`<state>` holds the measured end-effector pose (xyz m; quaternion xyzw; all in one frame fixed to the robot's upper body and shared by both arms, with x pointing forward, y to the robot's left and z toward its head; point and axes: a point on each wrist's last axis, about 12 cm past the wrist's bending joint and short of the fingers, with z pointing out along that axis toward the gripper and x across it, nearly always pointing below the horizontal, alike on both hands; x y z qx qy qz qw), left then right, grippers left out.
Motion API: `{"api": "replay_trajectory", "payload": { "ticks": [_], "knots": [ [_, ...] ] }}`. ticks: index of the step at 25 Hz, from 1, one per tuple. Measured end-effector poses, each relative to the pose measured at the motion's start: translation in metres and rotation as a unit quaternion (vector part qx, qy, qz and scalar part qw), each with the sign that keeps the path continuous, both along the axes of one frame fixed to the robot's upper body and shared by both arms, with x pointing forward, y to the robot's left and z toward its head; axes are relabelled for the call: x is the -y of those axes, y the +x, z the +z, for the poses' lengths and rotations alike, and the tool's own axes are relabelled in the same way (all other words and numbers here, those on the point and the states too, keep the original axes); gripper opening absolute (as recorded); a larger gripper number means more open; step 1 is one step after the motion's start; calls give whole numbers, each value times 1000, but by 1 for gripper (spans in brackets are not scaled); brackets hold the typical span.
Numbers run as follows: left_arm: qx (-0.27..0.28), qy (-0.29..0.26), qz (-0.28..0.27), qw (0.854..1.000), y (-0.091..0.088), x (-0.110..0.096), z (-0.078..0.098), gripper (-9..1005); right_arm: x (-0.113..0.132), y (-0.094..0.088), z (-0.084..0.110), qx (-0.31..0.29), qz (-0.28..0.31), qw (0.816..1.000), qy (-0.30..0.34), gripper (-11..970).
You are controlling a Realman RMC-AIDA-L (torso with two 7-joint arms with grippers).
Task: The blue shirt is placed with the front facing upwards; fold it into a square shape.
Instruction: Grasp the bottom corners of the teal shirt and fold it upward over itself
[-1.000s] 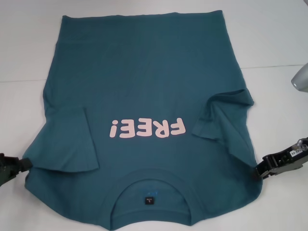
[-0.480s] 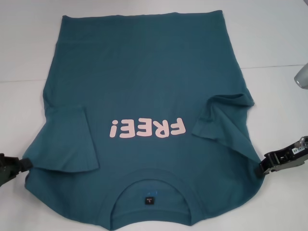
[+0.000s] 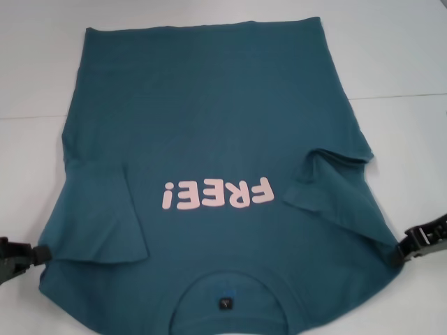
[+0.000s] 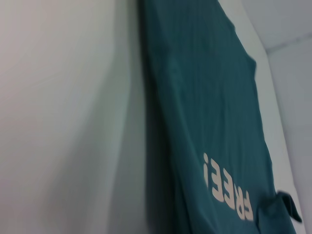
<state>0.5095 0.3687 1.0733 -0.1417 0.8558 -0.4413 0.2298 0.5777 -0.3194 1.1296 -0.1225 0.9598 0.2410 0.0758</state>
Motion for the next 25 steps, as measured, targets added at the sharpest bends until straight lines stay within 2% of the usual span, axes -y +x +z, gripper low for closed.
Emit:
{"api": "replay_trajectory", "payload": {
  "ticks": [7, 17, 25],
  "knots": [
    [-18, 9, -49, 999, -15, -3, 7, 11, 11, -15, 5, -20, 10, 1000, -5, 43],
    [-67, 25, -99, 993, -37, -4, 3, 11, 25, -38, 1, -54, 16, 998, -1, 42],
    [-98, 35, -121, 987, -46, -4, 0, 12, 21, -49, -6, -72, 31, 997, 14, 42]
  ]
}}
